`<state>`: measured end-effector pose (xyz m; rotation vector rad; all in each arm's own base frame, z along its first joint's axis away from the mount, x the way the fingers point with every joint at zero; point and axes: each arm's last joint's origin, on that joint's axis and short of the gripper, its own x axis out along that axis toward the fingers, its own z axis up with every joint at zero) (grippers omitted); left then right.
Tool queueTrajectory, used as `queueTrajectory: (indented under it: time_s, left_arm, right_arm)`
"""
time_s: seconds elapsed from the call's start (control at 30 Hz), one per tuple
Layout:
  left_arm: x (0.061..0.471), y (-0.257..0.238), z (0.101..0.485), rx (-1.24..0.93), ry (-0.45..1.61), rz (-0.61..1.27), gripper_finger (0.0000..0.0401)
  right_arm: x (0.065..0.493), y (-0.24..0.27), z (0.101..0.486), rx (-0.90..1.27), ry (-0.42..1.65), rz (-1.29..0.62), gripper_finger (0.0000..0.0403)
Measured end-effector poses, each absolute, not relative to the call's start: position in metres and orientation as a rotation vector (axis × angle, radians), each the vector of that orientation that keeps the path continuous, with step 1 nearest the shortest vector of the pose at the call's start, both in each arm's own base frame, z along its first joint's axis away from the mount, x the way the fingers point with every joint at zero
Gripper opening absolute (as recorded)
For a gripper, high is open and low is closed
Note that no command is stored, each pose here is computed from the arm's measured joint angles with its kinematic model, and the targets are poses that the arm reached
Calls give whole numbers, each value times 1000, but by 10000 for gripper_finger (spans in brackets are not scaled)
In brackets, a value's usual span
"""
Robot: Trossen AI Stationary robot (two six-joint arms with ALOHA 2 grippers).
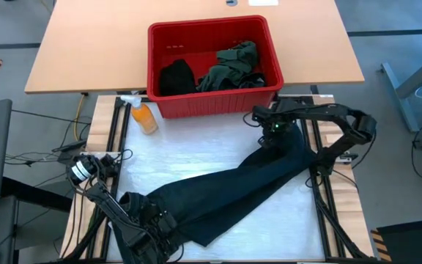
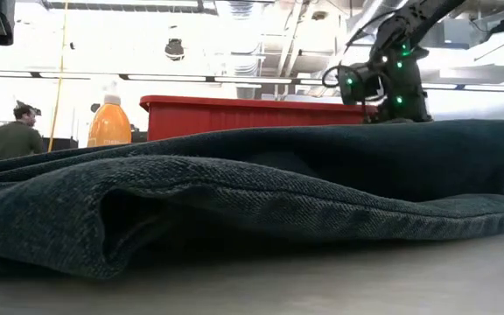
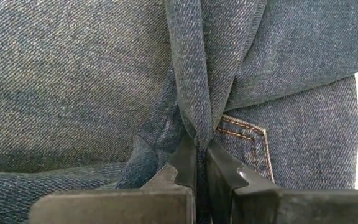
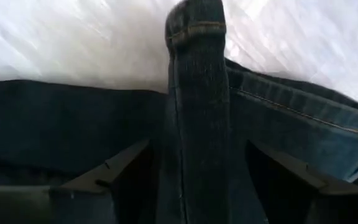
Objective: Fold Laundry from Bin
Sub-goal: Fold the dark blue pants
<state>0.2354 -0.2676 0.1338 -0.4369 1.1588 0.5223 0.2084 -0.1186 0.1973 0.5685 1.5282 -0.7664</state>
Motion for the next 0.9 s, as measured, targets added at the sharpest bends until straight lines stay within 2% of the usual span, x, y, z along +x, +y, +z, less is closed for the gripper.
queueTrajectory:
  time_s: [0.07,0.13,0.2,0.27,0.3,0.33,0.5,0.63,0.77,0.9]
  left_arm:
    - [235,-268,134,-436,1158,522,0]
    - [235,-268,134,-436,1156,522,0]
    - [235,-268,134,-431,1157,519,0]
    - [235,-267,134,-428,1157,520,0]
    - [235,-267,134,-426,1158,521,0]
    - [235,-267,134,-426,1158,520,0]
    - [235,-267,134,-415,1159,518,0]
    - [235,-267,134,-410,1156,522,0]
    - [234,-265,134,-400,1151,538,0]
    - [233,-266,134,-393,1150,540,0]
  right_arm:
    - [209,-116,198,552,1532,-763,262]
    - [210,-112,201,532,1505,-764,219]
    - [210,-109,207,499,1466,-799,149]
    - [206,-105,216,463,1433,-845,63]
    - [202,-103,222,445,1411,-873,34]
    - [198,-101,228,433,1382,-908,23]
    - [154,-87,264,427,1334,-1157,29]
    - [112,-67,285,559,1273,-1354,22]
    - [93,-52,292,746,1091,-1260,40]
    - [80,-47,295,755,1056,-1314,76]
